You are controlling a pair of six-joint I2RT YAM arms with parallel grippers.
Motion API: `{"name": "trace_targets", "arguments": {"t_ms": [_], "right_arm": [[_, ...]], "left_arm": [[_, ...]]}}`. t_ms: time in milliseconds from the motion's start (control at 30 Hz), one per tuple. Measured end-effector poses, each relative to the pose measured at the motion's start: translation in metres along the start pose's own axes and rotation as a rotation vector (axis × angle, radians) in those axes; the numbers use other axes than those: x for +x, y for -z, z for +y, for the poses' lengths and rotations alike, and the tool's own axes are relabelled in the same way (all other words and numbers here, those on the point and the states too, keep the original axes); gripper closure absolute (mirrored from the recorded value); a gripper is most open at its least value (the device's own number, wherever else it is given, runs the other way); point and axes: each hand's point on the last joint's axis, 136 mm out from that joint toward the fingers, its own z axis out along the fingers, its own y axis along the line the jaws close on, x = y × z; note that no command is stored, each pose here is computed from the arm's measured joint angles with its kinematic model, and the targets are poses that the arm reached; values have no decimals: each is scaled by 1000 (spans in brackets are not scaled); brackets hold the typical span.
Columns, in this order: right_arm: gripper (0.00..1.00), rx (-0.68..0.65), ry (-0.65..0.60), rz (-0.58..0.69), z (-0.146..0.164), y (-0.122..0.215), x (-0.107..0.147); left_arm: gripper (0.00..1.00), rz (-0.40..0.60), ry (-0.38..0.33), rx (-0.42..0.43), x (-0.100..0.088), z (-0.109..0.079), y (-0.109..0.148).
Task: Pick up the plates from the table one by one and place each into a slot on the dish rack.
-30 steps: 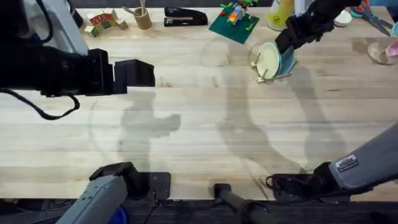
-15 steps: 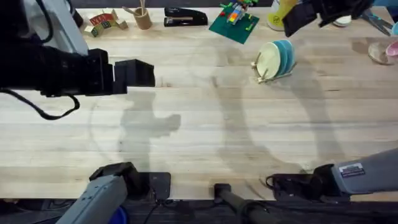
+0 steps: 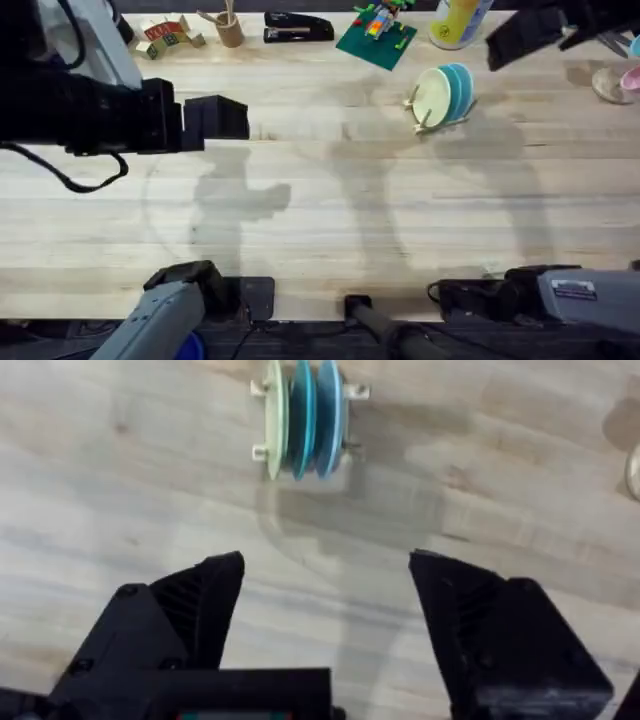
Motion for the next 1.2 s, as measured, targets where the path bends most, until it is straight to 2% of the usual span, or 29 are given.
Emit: {"name": "trace_targets", "arguments": {"t_ms": [267, 567, 1067, 1200], "right_arm": [[7, 15, -1, -69, 6, 45, 27], [9, 23, -3, -111, 13, 81, 62], [7, 62, -16, -304, 19, 132, 94], [7, 65, -16, -317, 22, 139, 106]], "left_arm": [[6, 0, 0, 0, 0, 0, 0], [6, 0, 0, 0, 0, 0, 0], [7, 0, 0, 0, 0, 0, 0], [6, 0, 0, 0, 0, 0, 0]]}}
